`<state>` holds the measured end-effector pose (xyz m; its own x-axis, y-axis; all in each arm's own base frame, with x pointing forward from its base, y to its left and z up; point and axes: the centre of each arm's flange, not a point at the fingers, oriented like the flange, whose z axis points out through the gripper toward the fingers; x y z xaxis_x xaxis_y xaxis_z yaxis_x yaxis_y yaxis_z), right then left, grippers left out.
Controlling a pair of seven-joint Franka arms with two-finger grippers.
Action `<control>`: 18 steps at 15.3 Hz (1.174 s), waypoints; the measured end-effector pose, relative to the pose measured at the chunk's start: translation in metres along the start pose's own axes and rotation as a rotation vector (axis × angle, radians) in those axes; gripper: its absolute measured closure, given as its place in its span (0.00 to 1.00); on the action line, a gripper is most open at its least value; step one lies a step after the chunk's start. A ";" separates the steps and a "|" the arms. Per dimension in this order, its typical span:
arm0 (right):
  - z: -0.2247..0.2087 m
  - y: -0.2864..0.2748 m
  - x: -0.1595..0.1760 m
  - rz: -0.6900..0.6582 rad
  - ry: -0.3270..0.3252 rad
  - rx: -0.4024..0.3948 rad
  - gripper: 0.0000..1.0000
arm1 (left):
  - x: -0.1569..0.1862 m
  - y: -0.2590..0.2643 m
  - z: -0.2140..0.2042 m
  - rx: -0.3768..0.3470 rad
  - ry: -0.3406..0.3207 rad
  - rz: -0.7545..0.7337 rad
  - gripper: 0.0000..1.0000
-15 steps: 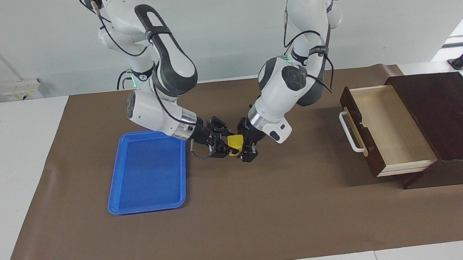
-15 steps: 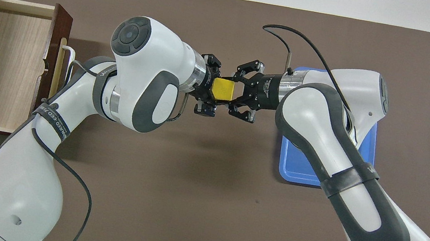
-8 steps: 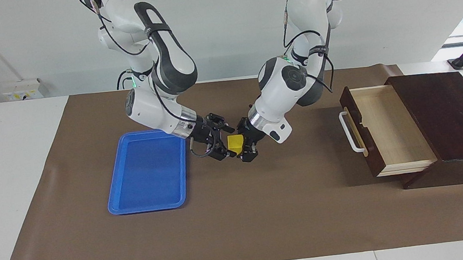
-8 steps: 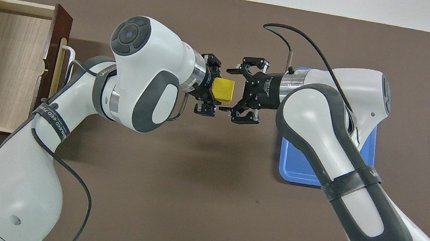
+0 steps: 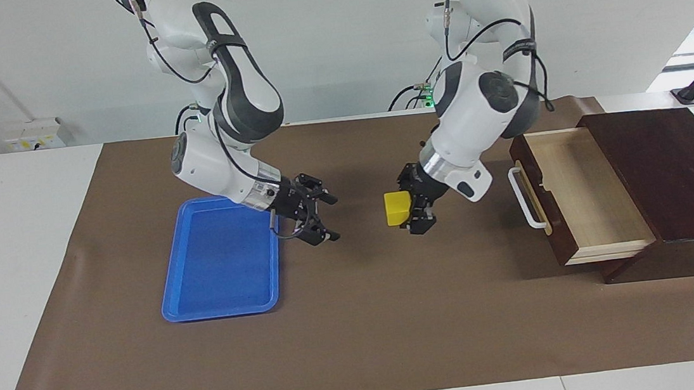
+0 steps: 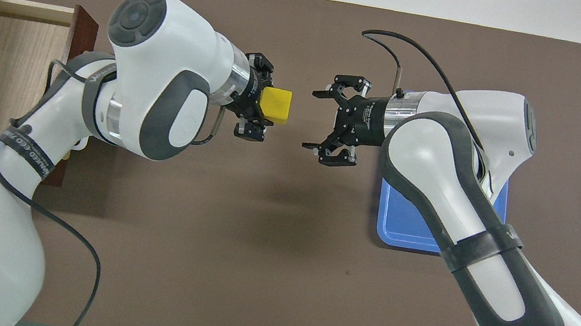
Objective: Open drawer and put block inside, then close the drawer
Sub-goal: 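Open the right gripper and pull it back while the left gripper holds, then lower the cube into the drawer with the left gripper and open it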
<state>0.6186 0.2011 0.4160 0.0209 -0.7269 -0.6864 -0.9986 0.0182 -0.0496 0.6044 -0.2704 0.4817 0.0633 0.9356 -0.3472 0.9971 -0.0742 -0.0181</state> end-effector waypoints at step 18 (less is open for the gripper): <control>-0.271 0.026 0.038 -1.207 0.395 -0.562 0.00 | 0.312 -0.015 -0.112 0.009 0.023 0.155 0.44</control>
<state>0.5806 -0.0123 0.5850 0.9547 -0.2402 -0.1757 -0.2599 -0.9606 -0.0987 0.6144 0.0614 0.4788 0.2175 0.9205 -0.3246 0.9749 -0.2212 0.0258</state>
